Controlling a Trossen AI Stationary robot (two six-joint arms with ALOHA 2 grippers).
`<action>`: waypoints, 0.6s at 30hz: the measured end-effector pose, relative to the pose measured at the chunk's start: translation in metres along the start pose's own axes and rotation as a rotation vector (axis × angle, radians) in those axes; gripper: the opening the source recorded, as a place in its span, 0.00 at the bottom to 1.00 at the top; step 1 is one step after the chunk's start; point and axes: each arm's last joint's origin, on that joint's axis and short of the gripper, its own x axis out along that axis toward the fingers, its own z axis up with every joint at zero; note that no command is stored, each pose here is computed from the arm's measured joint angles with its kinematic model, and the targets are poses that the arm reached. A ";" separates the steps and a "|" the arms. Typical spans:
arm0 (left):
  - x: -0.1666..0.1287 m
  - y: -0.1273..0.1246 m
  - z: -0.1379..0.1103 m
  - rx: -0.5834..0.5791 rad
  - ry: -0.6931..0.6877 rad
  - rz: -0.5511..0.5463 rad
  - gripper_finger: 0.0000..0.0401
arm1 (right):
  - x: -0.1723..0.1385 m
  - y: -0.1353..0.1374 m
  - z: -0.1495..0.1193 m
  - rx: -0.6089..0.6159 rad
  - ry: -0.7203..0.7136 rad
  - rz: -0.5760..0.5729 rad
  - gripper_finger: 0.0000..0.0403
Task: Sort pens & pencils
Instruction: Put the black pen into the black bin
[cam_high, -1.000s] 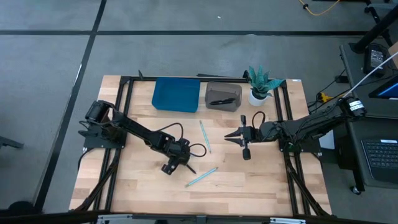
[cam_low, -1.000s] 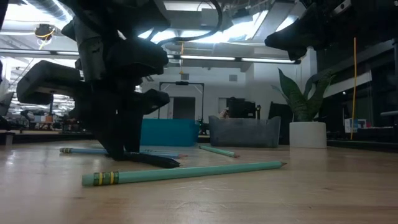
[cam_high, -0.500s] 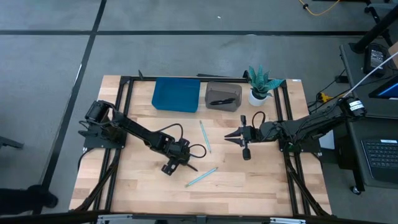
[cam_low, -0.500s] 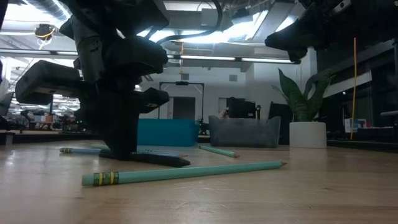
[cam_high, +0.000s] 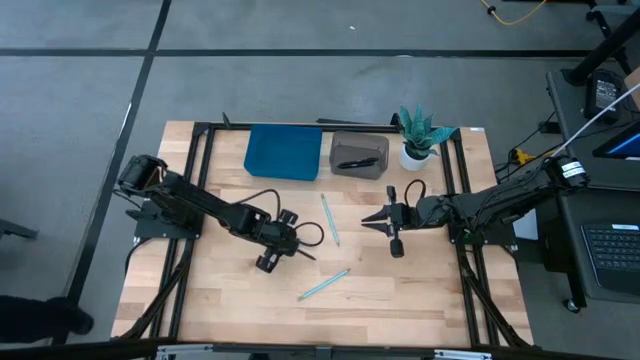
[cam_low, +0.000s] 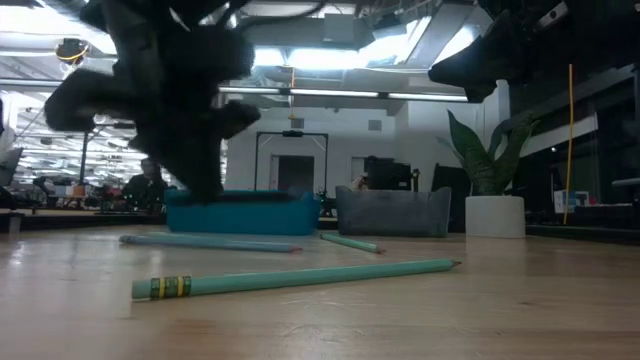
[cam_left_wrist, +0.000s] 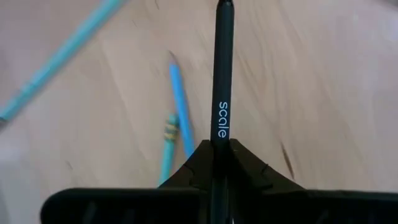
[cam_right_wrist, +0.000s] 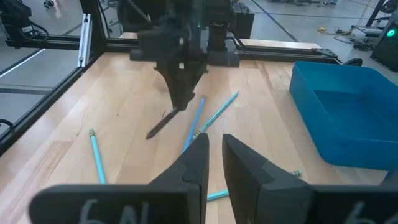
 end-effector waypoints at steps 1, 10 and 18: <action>-0.003 0.001 0.002 -0.003 -0.020 0.007 0.05 | 0.000 0.000 0.000 0.000 0.001 0.000 0.12; -0.026 0.014 0.011 0.004 -0.154 0.073 0.05 | 0.000 0.000 -0.001 -0.004 0.008 0.000 0.12; -0.052 0.038 0.017 0.019 -0.308 0.168 0.05 | 0.000 0.000 -0.002 -0.008 0.024 0.000 0.12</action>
